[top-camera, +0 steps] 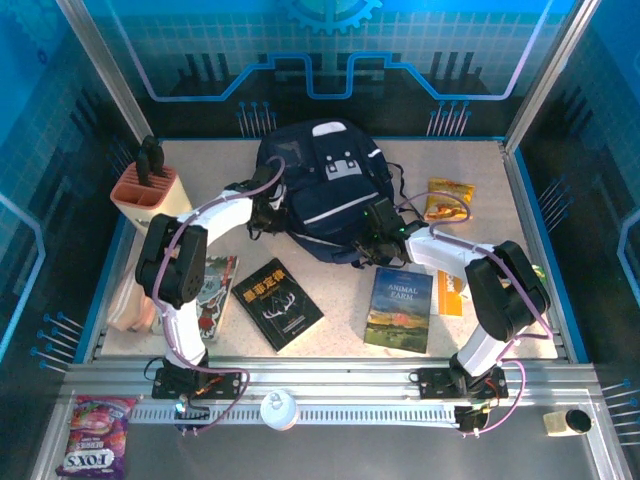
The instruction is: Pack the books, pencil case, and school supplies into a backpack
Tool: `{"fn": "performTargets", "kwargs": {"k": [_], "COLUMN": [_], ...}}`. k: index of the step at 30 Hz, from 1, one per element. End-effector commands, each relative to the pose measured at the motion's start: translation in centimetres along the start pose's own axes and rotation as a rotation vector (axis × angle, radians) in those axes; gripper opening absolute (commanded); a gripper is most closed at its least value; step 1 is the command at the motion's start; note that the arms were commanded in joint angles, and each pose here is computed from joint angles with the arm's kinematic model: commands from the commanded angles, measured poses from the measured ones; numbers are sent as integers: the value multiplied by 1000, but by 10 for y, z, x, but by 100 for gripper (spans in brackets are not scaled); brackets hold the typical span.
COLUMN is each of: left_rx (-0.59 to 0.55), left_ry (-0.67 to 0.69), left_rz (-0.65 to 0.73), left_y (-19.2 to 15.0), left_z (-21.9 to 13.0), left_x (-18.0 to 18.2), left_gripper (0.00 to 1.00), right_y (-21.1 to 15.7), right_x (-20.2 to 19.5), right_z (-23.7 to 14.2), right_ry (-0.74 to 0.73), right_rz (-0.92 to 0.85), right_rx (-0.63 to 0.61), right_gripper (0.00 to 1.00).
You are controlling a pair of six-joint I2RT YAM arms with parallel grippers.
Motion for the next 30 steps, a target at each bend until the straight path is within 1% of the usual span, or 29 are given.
{"fn": "performTargets", "kwargs": {"k": [1,3,6,7,8,9,11,12,15,17,19,21,24,27,29,30], "left_rx": [-93,-122,-153,-165,-178,-194,-216,-222,-226,-227,-223,-221,-215,-208,-198,-195], "left_ry": [78,99,132,134,120,93,33,7,-59,-110,-148,-178,-231,-292,-329,-353], "left_rz": [-7,-26,-62,-72,-77,-89,-118,-138,-207,-245,-283,-316,-338,-338,-344,-345], "left_y": [29,37,44,45,44,42,36,32,18,10,3,-3,-9,-12,-14,-15], "left_z": [-5,-5,-7,-10,-14,-20,-34,-42,-63,-74,-84,-94,-105,-114,-117,-118], "left_x": [18,23,29,30,29,27,23,22,19,16,14,13,9,3,-2,-5], "left_gripper": [6,14,21,22,25,30,43,47,54,60,65,70,77,85,93,95], "right_y": [7,5,0,-1,-4,-7,-12,-14,-22,-25,-25,-22,-15,-9,-6,-5], "right_x": [4,9,23,30,37,45,60,68,91,100,105,105,97,79,63,51], "right_z": [-11,-12,-9,-8,-5,-3,4,6,14,20,22,16,-6,-34,-53,-60], "right_ry": [39,67,142,185,220,259,303,315,337,324,303,265,218,160,116,74], "right_rz": [-24,-35,-51,-56,-58,-62,-82,-100,-166,-204,-238,-279,-351,-412,-443,-453], "right_rx": [-41,-30,0,15,34,55,87,99,127,141,145,137,74,-1,-49,-68], "right_gripper": [31,31,31,31,31,31,31,32,32,34,40,52,72,81,82,83]}}
Point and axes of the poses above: each hand's point on the last joint's axis, 136 mm out from that joint toward the fingers, its own z axis out along the fingers, its own x axis along the line the jaws close on, y = z × x, the point moved 7 cm from there along -z, back along the fingers, and after that the axes turned 5 degrees about -z, right-handed, at the moved point
